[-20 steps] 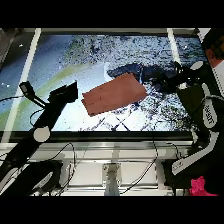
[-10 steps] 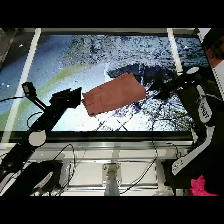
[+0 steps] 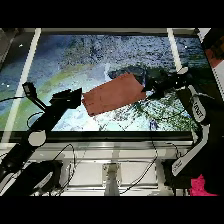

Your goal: Fold the clothes and pants, and hang the long-sleeved shirts on hangers.

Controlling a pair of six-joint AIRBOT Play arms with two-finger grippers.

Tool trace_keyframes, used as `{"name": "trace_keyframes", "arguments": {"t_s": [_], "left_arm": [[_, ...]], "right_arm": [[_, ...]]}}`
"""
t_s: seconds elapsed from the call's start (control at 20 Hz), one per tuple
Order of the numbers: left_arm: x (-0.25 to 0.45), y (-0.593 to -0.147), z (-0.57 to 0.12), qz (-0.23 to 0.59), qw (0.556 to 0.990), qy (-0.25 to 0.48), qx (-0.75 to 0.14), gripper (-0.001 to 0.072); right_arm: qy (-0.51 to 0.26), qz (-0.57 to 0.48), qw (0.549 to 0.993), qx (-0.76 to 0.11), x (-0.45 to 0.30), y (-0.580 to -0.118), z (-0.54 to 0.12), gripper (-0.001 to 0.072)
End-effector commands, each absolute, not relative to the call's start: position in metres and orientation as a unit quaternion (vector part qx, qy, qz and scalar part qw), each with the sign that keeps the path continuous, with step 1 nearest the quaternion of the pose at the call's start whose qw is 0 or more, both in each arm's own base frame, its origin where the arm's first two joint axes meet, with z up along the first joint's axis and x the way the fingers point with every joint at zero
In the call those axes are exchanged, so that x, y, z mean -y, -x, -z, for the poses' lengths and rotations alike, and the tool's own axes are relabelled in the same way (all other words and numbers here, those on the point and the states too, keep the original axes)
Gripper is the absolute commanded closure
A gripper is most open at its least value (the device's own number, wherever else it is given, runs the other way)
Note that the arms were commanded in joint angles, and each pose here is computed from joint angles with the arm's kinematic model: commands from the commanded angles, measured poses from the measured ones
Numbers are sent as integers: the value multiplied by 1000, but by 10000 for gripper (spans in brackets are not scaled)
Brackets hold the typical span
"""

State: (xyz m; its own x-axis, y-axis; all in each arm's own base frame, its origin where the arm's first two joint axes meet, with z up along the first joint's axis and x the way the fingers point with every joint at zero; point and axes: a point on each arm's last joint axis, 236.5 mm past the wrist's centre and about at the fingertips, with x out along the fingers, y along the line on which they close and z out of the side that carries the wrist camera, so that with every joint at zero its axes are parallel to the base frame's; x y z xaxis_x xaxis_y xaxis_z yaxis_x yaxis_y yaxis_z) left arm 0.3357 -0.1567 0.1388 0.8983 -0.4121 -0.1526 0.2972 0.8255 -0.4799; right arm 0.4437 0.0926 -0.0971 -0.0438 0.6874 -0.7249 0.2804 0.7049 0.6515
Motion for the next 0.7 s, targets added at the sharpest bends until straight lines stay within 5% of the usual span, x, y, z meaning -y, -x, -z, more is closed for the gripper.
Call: {"name": "trace_keyframes", "arguments": {"t_s": [0.0,0.55,0.65], "left_arm": [[157,-335,-139,188,947,228,-125,49],[157,-335,-139,188,947,229,-125,50],[157,-335,-139,188,947,229,-125,50]], "right_arm": [[-359,-165,592,-702,-101,-448,108,23],[-338,-172,619,-687,-140,-463,121,60],[-340,-168,626,-681,-139,-467,122,215]]}}
